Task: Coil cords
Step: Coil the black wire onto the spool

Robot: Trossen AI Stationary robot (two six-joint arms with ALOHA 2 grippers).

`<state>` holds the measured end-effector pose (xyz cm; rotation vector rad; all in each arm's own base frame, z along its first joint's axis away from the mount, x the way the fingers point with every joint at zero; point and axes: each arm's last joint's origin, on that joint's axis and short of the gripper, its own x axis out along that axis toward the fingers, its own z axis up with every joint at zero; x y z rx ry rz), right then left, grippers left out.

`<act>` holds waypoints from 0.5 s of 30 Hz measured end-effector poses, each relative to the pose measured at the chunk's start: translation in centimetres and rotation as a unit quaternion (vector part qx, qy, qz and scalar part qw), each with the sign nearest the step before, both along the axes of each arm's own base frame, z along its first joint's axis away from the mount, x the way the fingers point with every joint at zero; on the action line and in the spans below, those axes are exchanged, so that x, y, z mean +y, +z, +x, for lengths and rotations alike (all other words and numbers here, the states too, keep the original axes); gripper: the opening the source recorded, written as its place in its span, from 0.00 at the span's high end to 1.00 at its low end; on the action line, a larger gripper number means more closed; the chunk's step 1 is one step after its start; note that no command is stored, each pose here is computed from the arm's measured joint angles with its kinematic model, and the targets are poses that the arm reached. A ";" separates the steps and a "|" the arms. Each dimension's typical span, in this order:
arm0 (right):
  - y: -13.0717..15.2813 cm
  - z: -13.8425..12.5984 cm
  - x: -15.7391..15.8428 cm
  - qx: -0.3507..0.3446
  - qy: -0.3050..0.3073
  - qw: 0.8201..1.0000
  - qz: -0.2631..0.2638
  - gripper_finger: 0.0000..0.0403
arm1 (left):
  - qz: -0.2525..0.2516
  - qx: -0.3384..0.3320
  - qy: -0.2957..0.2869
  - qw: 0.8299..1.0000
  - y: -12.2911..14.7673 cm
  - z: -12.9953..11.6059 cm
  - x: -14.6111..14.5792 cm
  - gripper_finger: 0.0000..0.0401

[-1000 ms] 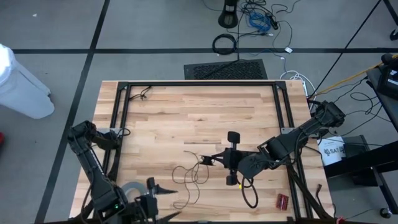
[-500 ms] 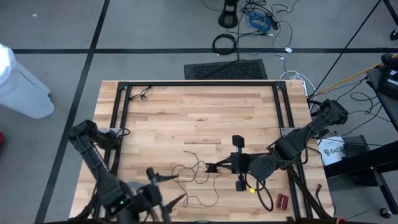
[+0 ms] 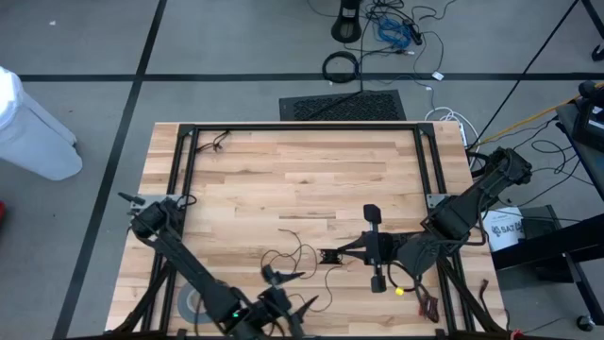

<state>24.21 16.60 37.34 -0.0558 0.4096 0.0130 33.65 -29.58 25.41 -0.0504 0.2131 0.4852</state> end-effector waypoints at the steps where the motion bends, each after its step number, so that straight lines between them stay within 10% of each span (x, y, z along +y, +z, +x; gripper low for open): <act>1: 0.1 -0.2 0.1 -0.003 -0.001 1.000 -0.001 1.00 | 0.000 -0.002 -0.002 1.000 -0.4 0.6 0.0 0.22; 15: 0.5 -0.9 0.4 -0.009 0.012 1.000 -0.005 1.00 | -0.030 -0.033 -0.046 0.998 -1.2 5.2 1.9 0.22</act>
